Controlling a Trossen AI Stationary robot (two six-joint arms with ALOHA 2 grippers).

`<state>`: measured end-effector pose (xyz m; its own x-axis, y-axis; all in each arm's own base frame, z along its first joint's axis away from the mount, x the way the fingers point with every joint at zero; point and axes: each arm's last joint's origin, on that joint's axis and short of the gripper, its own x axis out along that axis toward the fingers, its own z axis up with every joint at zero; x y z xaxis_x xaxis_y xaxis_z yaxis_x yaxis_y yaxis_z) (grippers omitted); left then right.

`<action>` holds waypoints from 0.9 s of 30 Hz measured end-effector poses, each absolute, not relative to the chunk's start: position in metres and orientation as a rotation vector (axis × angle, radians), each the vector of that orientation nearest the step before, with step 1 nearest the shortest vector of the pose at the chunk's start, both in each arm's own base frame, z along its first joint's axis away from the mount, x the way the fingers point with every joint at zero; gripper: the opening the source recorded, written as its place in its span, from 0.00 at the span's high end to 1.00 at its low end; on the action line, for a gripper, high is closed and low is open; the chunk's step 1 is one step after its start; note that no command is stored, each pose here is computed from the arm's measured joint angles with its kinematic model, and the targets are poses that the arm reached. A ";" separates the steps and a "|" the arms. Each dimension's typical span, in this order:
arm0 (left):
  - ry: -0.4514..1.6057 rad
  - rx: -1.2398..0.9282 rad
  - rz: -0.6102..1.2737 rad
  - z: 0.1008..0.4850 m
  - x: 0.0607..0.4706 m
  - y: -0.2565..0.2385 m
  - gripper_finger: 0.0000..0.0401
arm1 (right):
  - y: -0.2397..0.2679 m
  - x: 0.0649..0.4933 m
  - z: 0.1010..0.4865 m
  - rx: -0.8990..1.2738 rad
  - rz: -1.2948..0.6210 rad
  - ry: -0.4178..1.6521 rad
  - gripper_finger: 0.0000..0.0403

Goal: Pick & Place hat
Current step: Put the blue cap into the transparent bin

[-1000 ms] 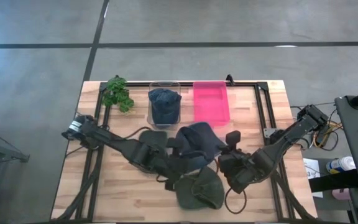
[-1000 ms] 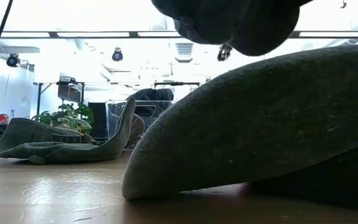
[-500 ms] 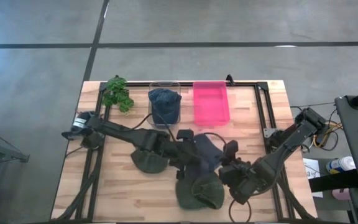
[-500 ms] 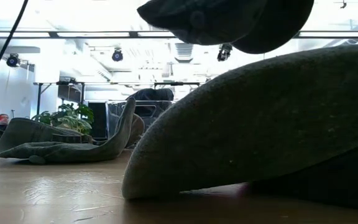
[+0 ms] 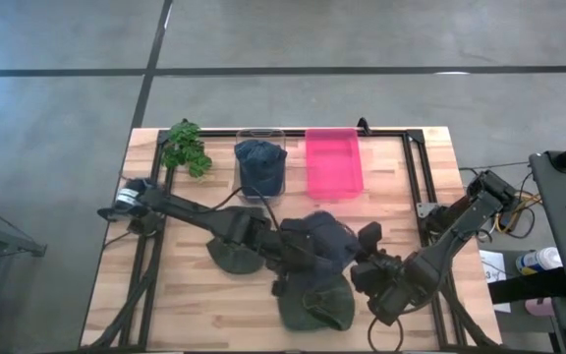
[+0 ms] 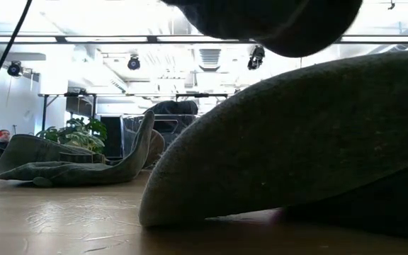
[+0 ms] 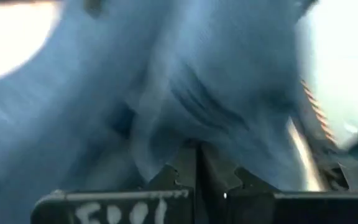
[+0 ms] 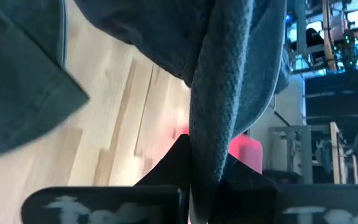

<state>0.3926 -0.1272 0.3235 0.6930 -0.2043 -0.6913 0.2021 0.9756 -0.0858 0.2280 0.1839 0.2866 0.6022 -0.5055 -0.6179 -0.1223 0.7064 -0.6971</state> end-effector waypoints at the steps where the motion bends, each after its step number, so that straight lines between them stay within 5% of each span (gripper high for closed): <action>1: 0.808 0.016 -0.247 0.322 0.389 -0.129 0.96 | 0.183 0.226 0.286 -0.775 -0.260 0.925 0.97; 5: 0.883 0.138 -0.216 0.312 0.382 -0.132 0.96 | 0.186 0.225 0.287 -0.755 -0.256 0.906 0.97; 9: 0.735 0.182 -0.029 0.333 0.389 -0.124 0.97 | 0.194 0.226 0.289 -0.749 -0.183 0.875 0.97; 15: 0.768 0.130 -0.199 0.323 0.394 -0.129 0.96 | 0.193 0.225 0.290 -0.772 -0.171 0.879 0.97; 27: 0.825 0.132 -0.150 0.365 0.369 -0.130 0.96 | 0.189 0.220 0.280 -0.813 -0.152 0.952 0.97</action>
